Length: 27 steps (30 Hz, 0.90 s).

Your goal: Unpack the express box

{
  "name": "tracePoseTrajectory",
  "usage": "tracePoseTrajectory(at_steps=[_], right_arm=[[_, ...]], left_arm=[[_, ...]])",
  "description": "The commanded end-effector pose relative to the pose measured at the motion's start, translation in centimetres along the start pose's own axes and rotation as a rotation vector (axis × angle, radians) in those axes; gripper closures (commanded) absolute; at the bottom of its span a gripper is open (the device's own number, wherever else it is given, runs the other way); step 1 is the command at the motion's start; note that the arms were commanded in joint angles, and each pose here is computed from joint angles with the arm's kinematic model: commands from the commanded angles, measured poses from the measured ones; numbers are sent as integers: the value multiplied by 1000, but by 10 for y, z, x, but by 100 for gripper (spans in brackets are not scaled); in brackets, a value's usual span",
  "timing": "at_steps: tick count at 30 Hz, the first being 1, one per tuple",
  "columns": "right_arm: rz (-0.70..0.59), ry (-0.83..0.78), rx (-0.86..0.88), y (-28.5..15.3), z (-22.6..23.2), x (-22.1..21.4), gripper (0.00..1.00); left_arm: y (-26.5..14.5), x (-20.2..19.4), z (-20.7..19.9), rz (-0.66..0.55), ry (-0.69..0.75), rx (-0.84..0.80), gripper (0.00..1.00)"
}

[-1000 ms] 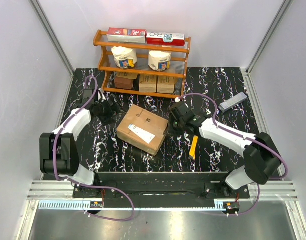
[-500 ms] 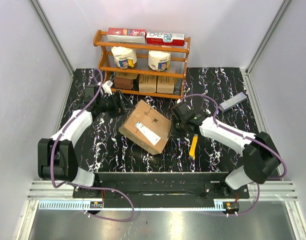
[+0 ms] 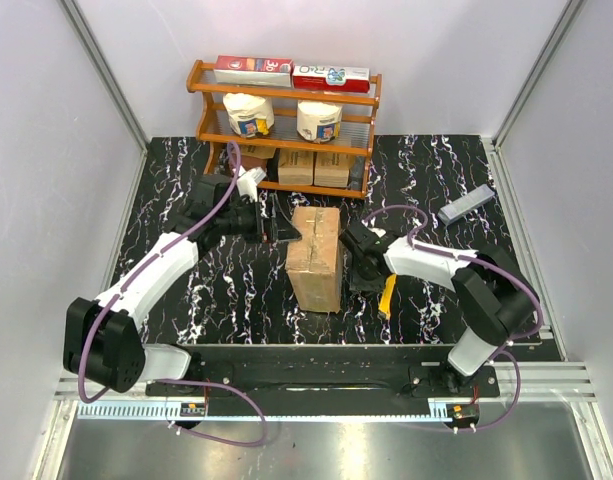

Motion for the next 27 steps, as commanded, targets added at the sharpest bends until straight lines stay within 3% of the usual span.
tracePoseTrajectory(at_steps=[1, 5, 14, 22, 27], right_arm=[[-55, -7, -79, -11, -14, 1, 59], [-148, 14, 30, -41, -6, 14, 53], [-357, 72, 261, -121, 5, 40, 28], [-480, 78, 441, -184, 10, 54, 21], [-447, 30, 523, -191, 18, 51, 20]], left_arm=[[-1, 2, 2, -17, 37, 68, 8], [-3, 11, 0, -44, 52, 87, 7], [-5, 22, -11, -80, 48, 49, 6], [-20, 39, -36, -182, 83, -60, 1], [-16, 40, -36, -196, 72, -83, 2]])
Point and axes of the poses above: each gripper's point midway between its finger pads, its own y axis out along the fingers, its own z axis along the line the jaws close on, x = y × z, the point moved 8 cm from there along -y, back along the fingers, and after that the axes turned 13 degrees about y, right-handed, at the moved point
